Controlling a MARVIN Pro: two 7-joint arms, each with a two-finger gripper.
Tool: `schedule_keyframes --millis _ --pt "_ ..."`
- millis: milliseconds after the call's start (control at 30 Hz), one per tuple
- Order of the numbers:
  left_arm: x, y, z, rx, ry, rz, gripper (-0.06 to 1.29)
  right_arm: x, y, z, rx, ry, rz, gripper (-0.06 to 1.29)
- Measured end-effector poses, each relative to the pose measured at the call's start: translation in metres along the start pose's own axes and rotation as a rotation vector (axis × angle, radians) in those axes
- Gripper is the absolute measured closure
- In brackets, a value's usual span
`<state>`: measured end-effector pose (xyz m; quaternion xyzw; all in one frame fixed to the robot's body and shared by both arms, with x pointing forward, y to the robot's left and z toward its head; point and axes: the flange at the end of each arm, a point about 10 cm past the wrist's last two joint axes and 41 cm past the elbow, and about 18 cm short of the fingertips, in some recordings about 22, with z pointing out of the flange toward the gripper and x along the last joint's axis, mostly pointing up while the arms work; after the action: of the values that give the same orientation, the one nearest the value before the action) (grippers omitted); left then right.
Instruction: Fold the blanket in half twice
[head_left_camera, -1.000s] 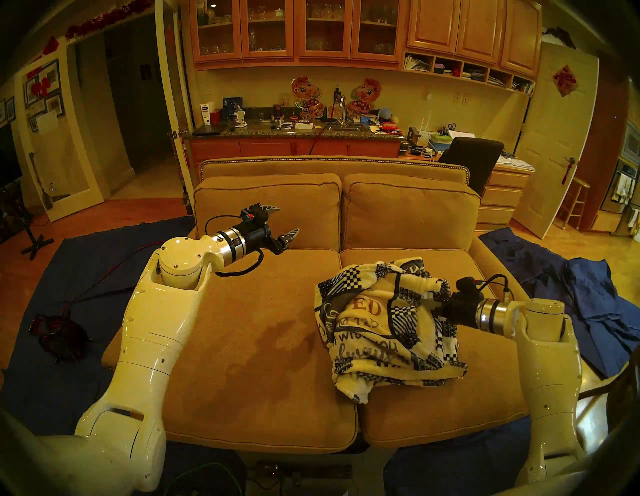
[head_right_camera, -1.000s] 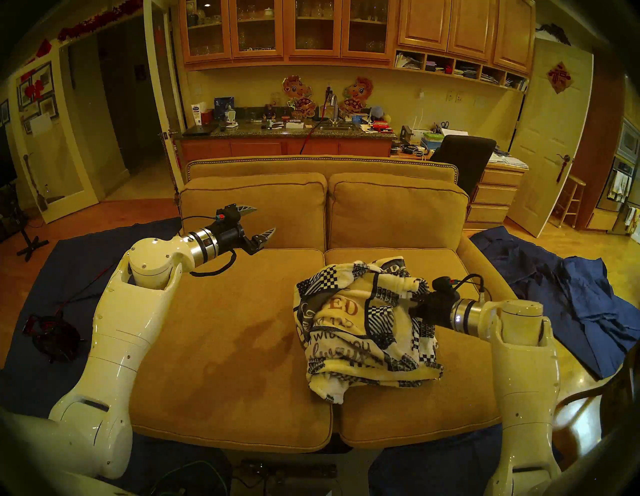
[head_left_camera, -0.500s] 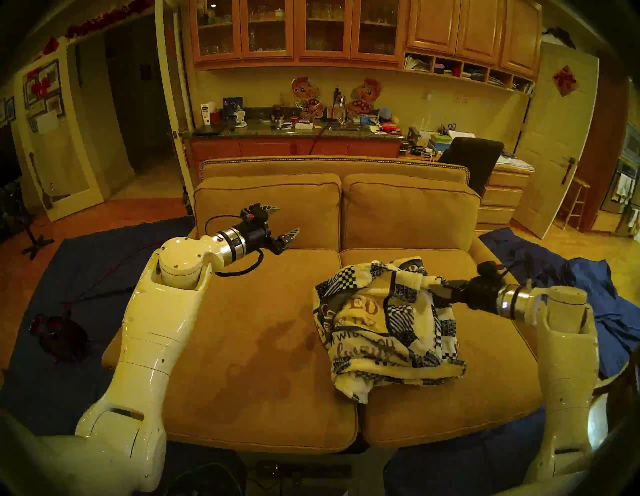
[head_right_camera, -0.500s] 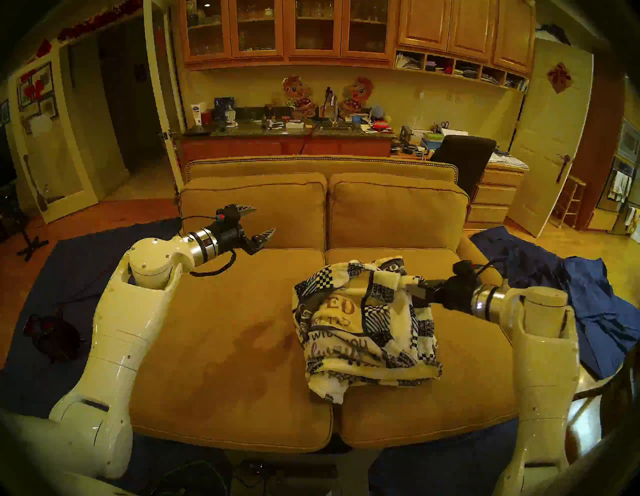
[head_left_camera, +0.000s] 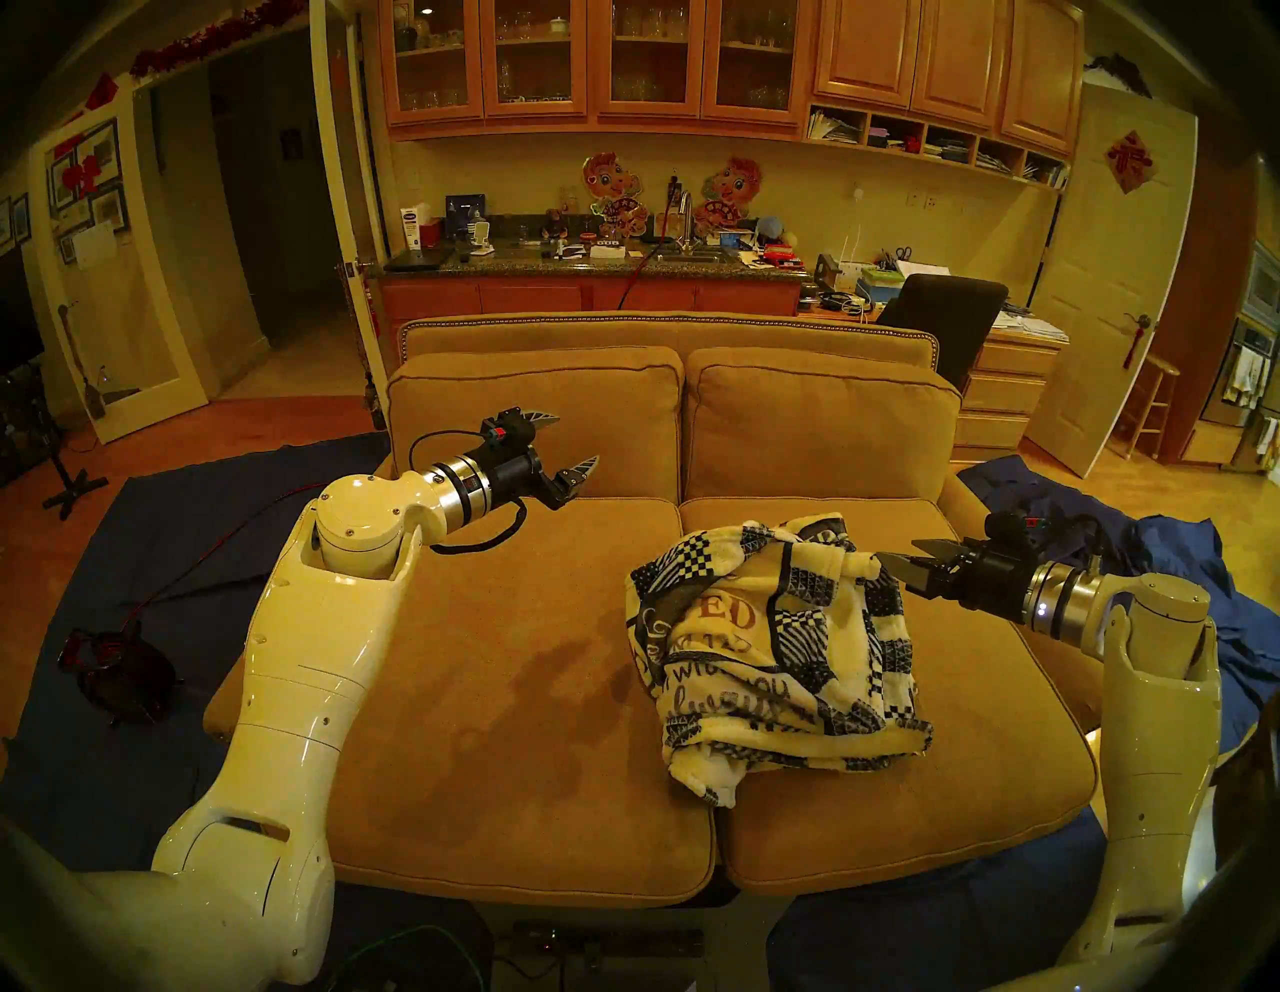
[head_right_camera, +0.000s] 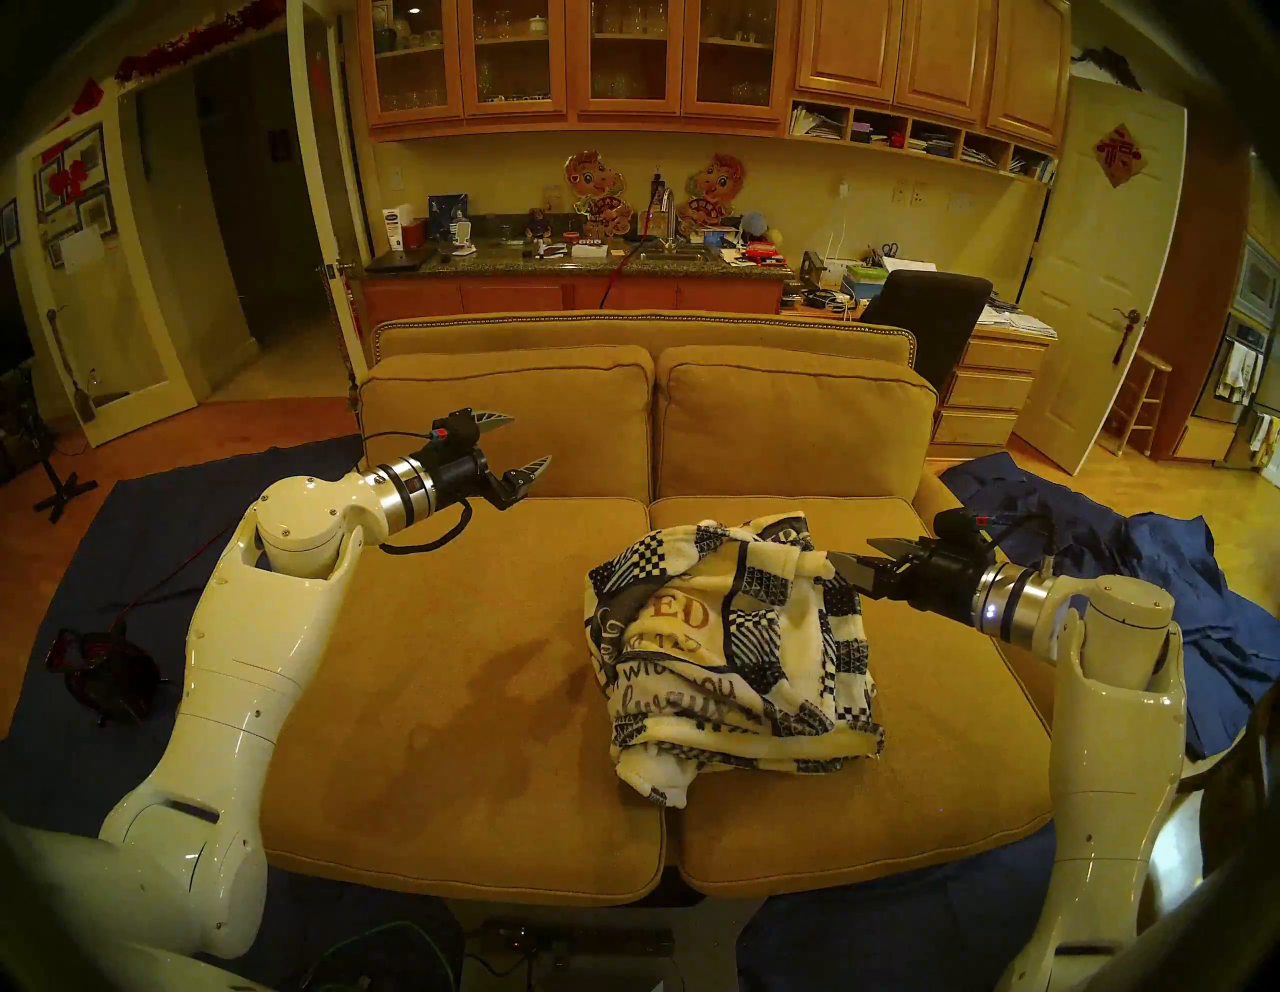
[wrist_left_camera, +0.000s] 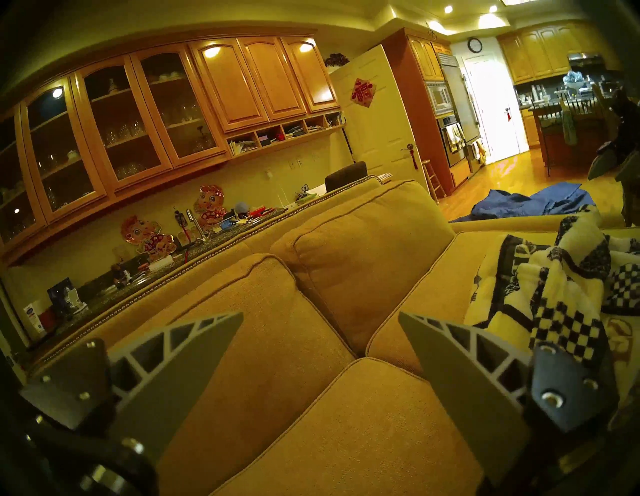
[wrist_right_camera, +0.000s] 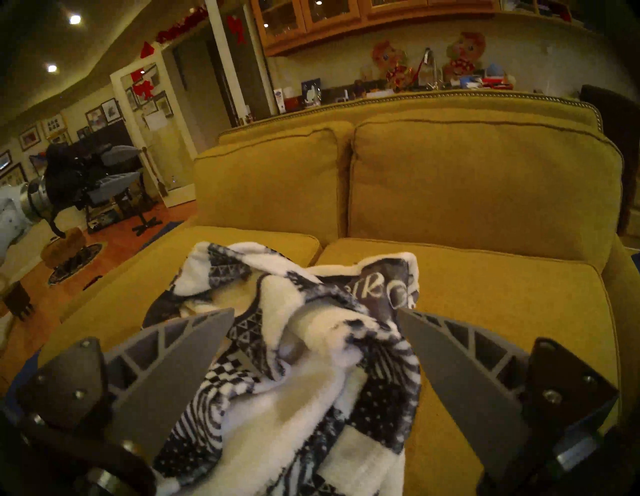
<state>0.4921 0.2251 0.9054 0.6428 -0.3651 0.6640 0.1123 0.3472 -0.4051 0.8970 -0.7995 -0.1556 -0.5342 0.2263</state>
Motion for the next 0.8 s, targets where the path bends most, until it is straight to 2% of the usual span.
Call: schedule_keyframes --millis 233,433,600,800 --pt "-0.024 0.009 0.003 -0.045 -0.028 -0.110 0.02 0.000 -0.012 0.014 0.042 0.046 -0.004 0.02" --pt "-0.049 0.024 0.012 -0.120 -0.053 -0.197 0.02 0.003 -0.016 0.023 0.051 0.073 -0.009 0.02" --pt "-0.067 0.034 0.019 -0.181 -0.047 -0.290 0.02 0.008 -0.017 0.027 0.051 0.090 -0.014 0.02" --pt "-0.084 0.037 0.025 -0.221 -0.024 -0.392 0.02 0.010 -0.017 0.029 0.049 0.103 -0.015 0.02"
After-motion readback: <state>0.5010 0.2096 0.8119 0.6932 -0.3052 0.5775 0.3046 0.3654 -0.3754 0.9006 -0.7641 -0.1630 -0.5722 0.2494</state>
